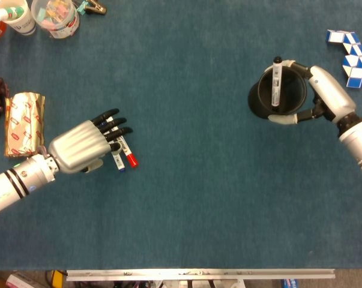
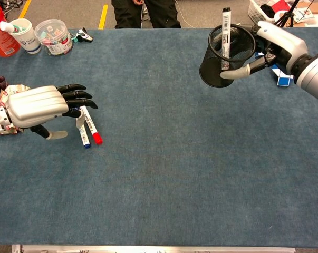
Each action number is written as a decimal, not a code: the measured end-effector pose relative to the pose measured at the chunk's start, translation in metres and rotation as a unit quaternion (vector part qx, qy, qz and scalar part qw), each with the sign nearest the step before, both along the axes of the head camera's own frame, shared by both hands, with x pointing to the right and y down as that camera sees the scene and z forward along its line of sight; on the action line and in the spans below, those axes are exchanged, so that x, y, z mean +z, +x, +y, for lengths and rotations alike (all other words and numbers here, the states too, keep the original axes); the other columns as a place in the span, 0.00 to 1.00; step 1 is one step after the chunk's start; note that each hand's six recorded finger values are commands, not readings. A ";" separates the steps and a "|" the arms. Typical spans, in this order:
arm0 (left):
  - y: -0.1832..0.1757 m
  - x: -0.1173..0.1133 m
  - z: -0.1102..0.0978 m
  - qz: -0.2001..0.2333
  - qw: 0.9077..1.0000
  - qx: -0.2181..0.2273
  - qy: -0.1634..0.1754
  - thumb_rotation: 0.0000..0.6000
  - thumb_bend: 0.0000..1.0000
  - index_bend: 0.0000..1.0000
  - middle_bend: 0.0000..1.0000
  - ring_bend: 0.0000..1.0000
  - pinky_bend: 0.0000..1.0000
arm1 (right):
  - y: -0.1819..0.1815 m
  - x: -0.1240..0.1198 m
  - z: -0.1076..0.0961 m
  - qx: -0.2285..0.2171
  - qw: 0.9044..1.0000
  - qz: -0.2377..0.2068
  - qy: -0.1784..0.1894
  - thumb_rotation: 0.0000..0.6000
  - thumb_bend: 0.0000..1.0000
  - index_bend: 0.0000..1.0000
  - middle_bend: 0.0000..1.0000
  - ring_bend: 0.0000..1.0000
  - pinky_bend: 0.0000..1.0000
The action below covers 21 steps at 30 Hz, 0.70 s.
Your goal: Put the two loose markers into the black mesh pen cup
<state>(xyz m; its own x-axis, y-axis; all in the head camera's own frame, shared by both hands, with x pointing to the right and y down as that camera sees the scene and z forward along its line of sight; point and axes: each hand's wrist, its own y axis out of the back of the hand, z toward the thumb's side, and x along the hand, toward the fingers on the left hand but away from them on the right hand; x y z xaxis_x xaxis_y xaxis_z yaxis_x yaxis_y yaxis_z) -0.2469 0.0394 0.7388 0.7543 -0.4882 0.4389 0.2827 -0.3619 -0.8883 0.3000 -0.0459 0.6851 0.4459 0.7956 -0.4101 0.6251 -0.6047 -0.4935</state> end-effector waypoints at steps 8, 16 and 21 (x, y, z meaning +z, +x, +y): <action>0.011 0.011 0.005 -0.004 1.000 0.012 0.008 1.00 0.30 0.43 0.11 0.05 0.00 | 0.006 0.003 0.000 0.006 1.000 0.003 -0.004 1.00 0.26 0.42 0.41 0.31 0.26; 0.017 0.019 0.012 -0.005 1.000 0.017 0.021 1.00 0.30 0.43 0.11 0.05 0.00 | 0.012 0.003 0.001 0.012 1.000 0.005 -0.006 1.00 0.26 0.42 0.41 0.31 0.26; 0.018 0.022 0.013 -0.007 1.000 0.019 0.024 1.00 0.30 0.43 0.11 0.05 0.00 | 0.014 0.003 0.001 0.015 1.000 0.004 -0.006 1.00 0.26 0.42 0.41 0.31 0.26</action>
<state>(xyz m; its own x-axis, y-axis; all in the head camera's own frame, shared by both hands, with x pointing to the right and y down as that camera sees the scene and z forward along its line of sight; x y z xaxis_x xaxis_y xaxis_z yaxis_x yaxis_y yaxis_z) -0.2286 0.0529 0.7607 0.7668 -0.4797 0.4266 0.3077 -0.3086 -0.9001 0.3143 -0.0453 0.6885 0.4180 0.8041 -0.4228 0.6390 -0.5910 -0.4923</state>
